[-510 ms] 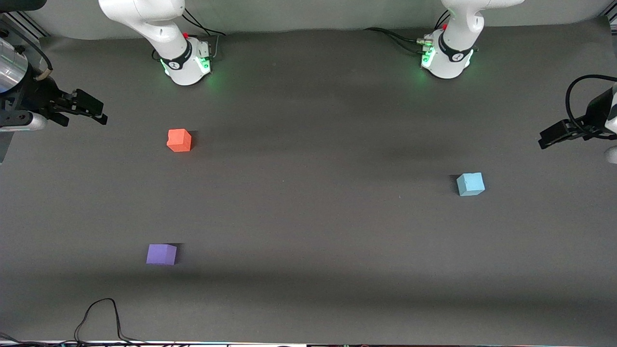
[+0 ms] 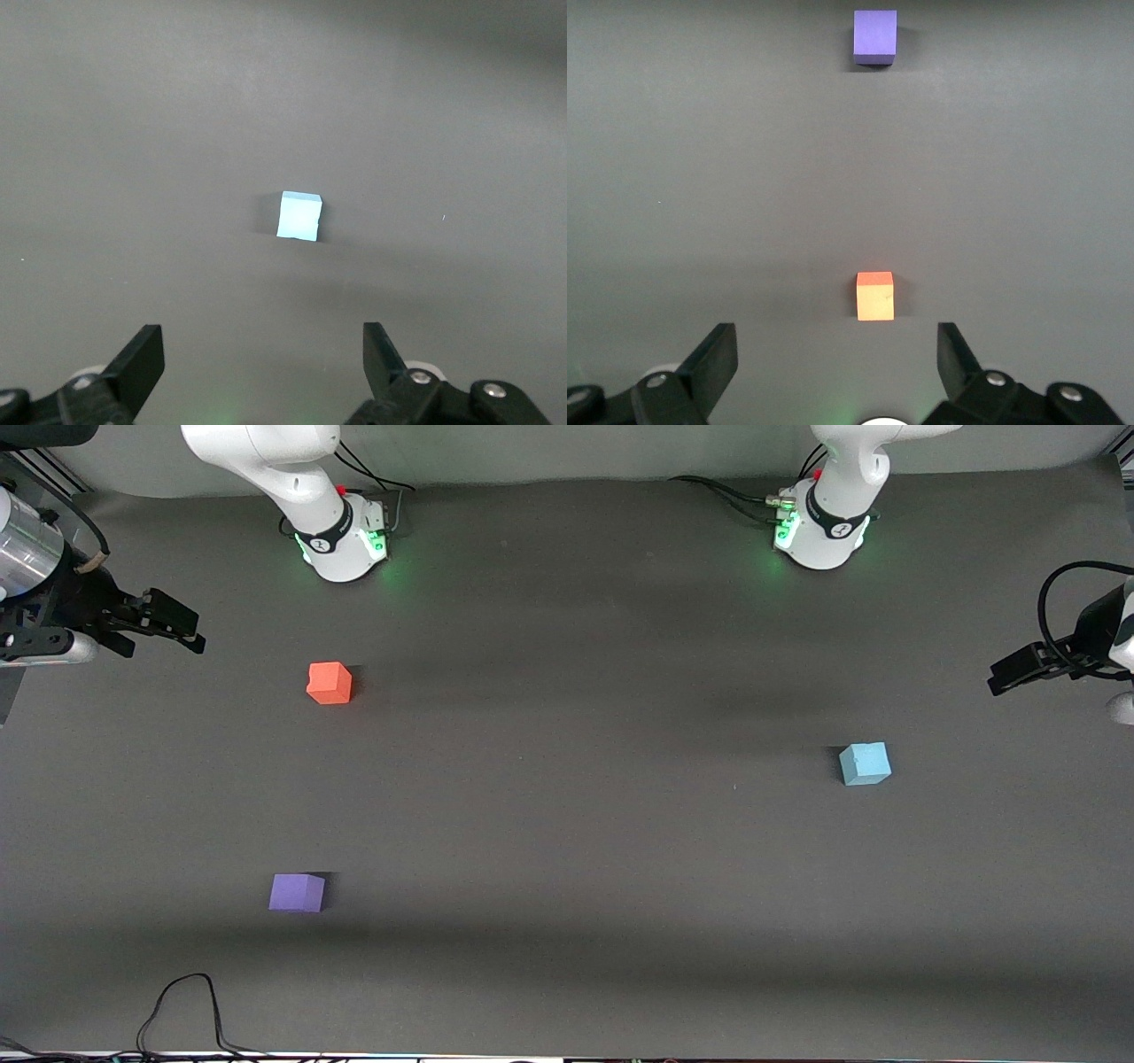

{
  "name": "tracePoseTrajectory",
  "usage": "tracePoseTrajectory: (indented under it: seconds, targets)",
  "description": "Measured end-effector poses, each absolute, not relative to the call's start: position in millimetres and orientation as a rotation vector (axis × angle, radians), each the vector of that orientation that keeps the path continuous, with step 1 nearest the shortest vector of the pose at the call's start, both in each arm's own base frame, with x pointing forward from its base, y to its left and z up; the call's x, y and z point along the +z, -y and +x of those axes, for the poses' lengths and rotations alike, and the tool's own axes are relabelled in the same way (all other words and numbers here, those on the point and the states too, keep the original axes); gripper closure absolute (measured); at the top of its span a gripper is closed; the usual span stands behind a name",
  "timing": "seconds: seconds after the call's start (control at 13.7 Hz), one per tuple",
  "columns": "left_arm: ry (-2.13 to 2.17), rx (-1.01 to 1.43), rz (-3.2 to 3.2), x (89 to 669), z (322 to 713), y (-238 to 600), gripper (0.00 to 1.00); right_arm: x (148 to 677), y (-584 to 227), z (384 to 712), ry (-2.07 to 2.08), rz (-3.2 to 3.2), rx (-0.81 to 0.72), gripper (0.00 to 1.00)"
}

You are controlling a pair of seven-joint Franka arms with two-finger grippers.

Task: Place blue block between orange and purple blocks
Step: 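Move the left gripper toward the light blue cube, then lower the left gripper, grasp the blue cube and lift it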

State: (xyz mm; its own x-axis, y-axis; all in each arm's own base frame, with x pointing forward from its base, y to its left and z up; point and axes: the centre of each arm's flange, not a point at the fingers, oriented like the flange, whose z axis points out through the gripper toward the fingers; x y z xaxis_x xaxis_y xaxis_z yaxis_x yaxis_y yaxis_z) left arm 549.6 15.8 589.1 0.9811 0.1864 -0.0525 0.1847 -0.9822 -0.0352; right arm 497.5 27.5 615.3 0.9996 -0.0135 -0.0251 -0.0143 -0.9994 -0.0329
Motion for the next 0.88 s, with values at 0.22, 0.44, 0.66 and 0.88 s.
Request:
tracePoseTrajectory:
  seconds: [0.22, 0.44, 0.66, 0.88]
  targets:
    - [0.288, 0.089, -3.097, 589, 550, -15, 0.00, 614, -29, 497, -0.018, -3.108, 0.040, 0.00]
    - [0.292, 0.132, -3.093, 580, 549, -17, 0.00, 613, -31, 497, -0.010, -3.108, 0.032, 0.00]
    - [0.290, 0.185, -3.090, 529, 555, -18, 0.00, 612, -36, 496, 0.003, -3.109, 0.029, 0.00]
    - [0.272, 0.176, -3.095, 454, 558, -14, 0.00, 611, -36, 496, 0.003, -3.109, 0.033, 0.00]
